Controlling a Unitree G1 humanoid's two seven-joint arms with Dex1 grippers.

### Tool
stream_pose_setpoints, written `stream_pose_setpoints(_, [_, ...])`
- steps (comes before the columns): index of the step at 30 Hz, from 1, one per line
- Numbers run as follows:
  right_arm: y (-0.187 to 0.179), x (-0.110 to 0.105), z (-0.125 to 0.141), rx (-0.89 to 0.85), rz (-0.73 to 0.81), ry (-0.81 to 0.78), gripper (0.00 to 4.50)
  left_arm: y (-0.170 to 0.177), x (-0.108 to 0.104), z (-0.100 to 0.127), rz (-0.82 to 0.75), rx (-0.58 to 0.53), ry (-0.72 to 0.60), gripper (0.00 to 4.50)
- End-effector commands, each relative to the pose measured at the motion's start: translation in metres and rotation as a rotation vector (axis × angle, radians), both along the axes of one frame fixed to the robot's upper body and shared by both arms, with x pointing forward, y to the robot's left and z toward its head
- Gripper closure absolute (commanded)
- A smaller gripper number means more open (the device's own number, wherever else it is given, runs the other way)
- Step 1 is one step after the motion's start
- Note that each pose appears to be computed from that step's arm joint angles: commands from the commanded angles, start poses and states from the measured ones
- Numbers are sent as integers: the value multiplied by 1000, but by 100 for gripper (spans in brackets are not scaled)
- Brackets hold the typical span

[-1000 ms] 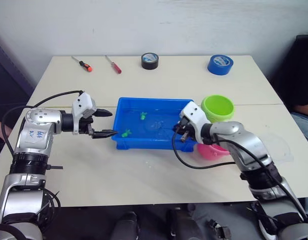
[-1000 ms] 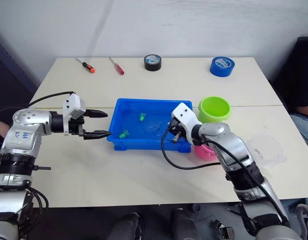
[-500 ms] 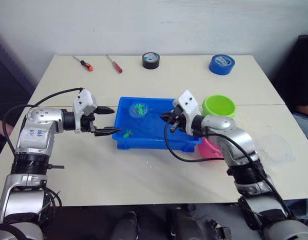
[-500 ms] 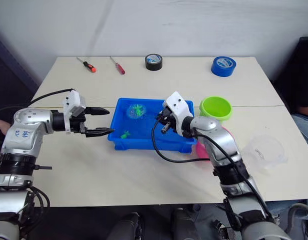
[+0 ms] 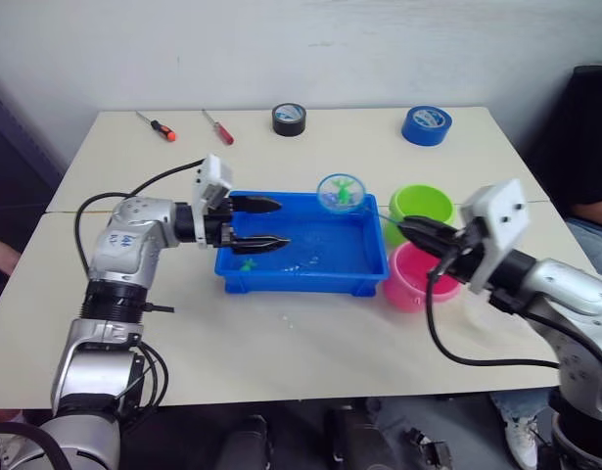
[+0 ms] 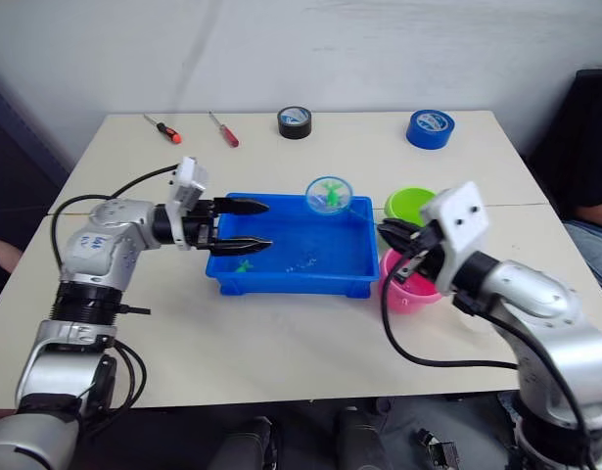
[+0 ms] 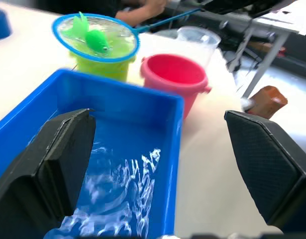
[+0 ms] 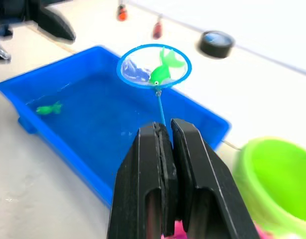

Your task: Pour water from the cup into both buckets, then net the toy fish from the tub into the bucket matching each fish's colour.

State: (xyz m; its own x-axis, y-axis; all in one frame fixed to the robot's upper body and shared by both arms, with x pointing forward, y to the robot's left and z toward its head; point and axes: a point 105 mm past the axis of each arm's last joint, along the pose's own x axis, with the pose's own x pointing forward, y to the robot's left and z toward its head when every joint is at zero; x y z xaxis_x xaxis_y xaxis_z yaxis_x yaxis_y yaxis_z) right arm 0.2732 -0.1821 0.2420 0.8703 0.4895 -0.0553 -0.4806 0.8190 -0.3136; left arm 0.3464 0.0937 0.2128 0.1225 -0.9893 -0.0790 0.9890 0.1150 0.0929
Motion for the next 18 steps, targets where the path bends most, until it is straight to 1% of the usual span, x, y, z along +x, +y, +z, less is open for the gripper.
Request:
stream_pose_setpoints(1, [-30,-7,16,-76,-151,-68,450,-13,-4,13,-64,-21,-39,3])
stream_pose_setpoints(3, [-45,-7,18,-136,-220,-77,450,-20,-3,12,-83,-26,-40,3])
stream_pose_setpoints(7, [-62,2,15,-329,-285,-108,450,-32,4,12,-87,-32,-48,3])
stream_pose_setpoints(9, [-71,11,9,-524,-318,-141,450,-42,6,13,-93,-42,-64,3])
stream_pose_setpoints(10, [-74,14,6,-590,-322,-153,450,-45,7,14,-98,-46,-71,3])
stream_pose_setpoints(14, [-78,24,2,-816,-299,-224,450,-49,4,17,-120,-61,-80,3])
stream_pose_setpoints(15, [-79,27,2,-954,-279,-263,450,-50,4,16,-119,-63,-81,3])
stream_pose_setpoints(16, [-79,29,1,-1052,-257,-291,450,-50,4,16,-119,-64,-80,3])
stream_pose_setpoints(18, [-78,31,-1,-1170,-211,-330,450,-50,5,15,-119,-63,-78,3])
